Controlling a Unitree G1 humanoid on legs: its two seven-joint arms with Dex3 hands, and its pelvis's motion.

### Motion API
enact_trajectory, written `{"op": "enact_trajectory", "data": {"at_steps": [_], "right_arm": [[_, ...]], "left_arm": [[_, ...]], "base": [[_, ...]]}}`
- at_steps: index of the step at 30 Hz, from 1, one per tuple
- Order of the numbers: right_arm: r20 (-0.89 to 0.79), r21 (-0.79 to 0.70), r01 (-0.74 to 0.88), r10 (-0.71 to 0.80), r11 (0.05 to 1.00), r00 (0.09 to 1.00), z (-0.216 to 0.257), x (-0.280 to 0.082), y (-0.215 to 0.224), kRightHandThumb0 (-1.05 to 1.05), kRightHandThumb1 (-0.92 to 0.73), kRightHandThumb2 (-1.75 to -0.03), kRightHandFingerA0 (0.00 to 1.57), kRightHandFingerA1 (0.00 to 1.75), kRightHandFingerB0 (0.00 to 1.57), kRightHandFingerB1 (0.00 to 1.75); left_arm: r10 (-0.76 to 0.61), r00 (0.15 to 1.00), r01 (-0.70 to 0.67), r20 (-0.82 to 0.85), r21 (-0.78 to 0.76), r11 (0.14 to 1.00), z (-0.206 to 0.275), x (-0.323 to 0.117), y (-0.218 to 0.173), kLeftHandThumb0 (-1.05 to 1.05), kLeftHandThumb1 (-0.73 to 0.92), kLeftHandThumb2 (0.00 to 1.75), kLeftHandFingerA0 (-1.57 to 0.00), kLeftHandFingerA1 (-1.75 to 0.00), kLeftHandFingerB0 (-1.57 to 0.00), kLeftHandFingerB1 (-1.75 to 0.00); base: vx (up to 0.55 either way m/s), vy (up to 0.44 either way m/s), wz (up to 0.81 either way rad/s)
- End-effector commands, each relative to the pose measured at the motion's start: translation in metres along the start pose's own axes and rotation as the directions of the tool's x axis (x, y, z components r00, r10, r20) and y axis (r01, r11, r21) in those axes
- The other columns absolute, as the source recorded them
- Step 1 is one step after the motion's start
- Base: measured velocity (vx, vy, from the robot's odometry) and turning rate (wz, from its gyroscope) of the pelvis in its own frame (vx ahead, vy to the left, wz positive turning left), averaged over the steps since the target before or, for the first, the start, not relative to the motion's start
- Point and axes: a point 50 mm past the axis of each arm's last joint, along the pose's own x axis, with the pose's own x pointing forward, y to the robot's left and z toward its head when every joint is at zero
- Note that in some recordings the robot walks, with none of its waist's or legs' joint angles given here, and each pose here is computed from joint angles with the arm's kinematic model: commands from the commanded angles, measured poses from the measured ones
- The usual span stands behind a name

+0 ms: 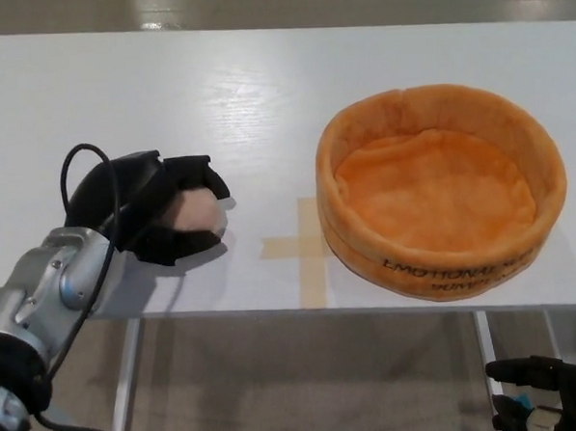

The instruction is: Use the left hand to pick up the pink round toy on the left and place it inside the orange plate on the desk.

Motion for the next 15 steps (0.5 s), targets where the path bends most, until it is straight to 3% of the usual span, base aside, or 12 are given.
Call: {"op": "enact_trajectory", "data": {"at_steps": [1, 2, 5, 6, 9, 10, 11, 12, 15], "right_arm": [[-0.010, 0.013, 0.001, -0.001, 1.000, 1.000, -0.002, 0.000, -0.001, -0.20, -0.61, -0.58, 0.78, 0.56, 0.68, 0.50], [-0.010, 0.015, 0.001, -0.001, 1.000, 1.000, -0.002, 0.000, -0.001, -0.20, -0.61, -0.58, 0.79, 0.56, 0.68, 0.50], [-0.011, 0.024, 0.002, -0.001, 1.000, 1.000, -0.001, 0.000, -0.002, -0.20, -0.61, -0.57, 0.78, 0.56, 0.69, 0.51], [-0.011, 0.025, 0.002, -0.001, 1.000, 1.000, -0.001, 0.000, -0.002, -0.20, -0.61, -0.57, 0.78, 0.56, 0.68, 0.51], [-0.010, 0.017, 0.002, -0.002, 1.000, 1.000, -0.001, 0.000, -0.002, -0.20, -0.62, -0.58, 0.78, 0.55, 0.69, 0.51], [-0.009, 0.012, 0.003, -0.003, 1.000, 1.000, -0.001, 0.000, -0.002, -0.21, -0.61, -0.58, 0.79, 0.55, 0.70, 0.51], [-0.009, 0.007, 0.004, -0.004, 1.000, 1.000, 0.000, 0.000, -0.002, -0.21, -0.61, -0.58, 0.79, 0.55, 0.70, 0.51], [-0.008, 0.006, 0.004, -0.004, 1.000, 1.000, 0.000, 0.000, -0.002, -0.21, -0.62, -0.58, 0.78, 0.56, 0.69, 0.51], [-0.008, 0.007, 0.002, -0.002, 1.000, 1.000, 0.000, 0.000, -0.001, -0.21, -0.61, -0.57, 0.78, 0.55, 0.69, 0.51]], "left_arm": [[0.115, 0.989, -0.115, 0.089, -0.007, 0.993, 0.012, 0.007, 0.023, -0.30, 0.79, 0.62, -0.67, -1.67, -0.61, -1.39], [0.150, 0.981, -0.150, 0.123, -0.010, 0.989, 0.018, 0.010, 0.033, -0.28, 0.74, 0.65, -0.72, -1.56, -0.75, -1.05], [0.220, 0.956, -0.221, 0.193, -0.014, 0.975, 0.032, 0.016, 0.058, -0.28, 0.77, 0.62, -0.73, -1.57, -0.70, -1.09], [0.241, 0.948, -0.241, 0.209, -0.026, 0.970, 0.036, 0.018, 0.065, -0.29, 0.74, 0.63, -0.71, -1.62, -0.65, -1.36], [0.274, 0.930, -0.271, 0.245, -0.043, 0.961, 0.046, 0.021, 0.076, -0.30, 0.75, 0.62, -0.68, -1.65, -0.64, -1.27], [0.301, 0.907, -0.300, 0.294, -0.052, 0.953, 0.060, 0.028, 0.087, -0.42, 0.57, 0.90, -0.98, -1.32, -0.71, -1.16], [0.328, 0.879, -0.328, 0.346, -0.059, 0.943, 0.076, 0.033, 0.098, -0.42, 0.57, 0.90, -0.98, -1.32, -0.71, -1.16], [0.326, 0.875, -0.328, 0.357, -0.058, 0.943, 0.081, 0.036, 0.100, -0.32, 0.75, 0.64, -0.70, -1.63, -0.80, -0.94], [0.316, 0.869, -0.317, 0.382, -0.063, 0.946, 0.090, 0.040, 0.104, -0.32, 0.75, 0.64, -0.71, -1.62, -0.79, -1.00]], "base": [[0.00, 0.000, 0.00], [0.00, 0.000, 0.00], [0.00, 0.000, 0.00], [0.00, 0.000, 0.00], [0.00, 0.000, 0.00], [0.00, 0.000, 0.00], [0.00, 0.000, 0.00], [0.00, 0.000, 0.00], [0.00, 0.000, 0.00]]}}
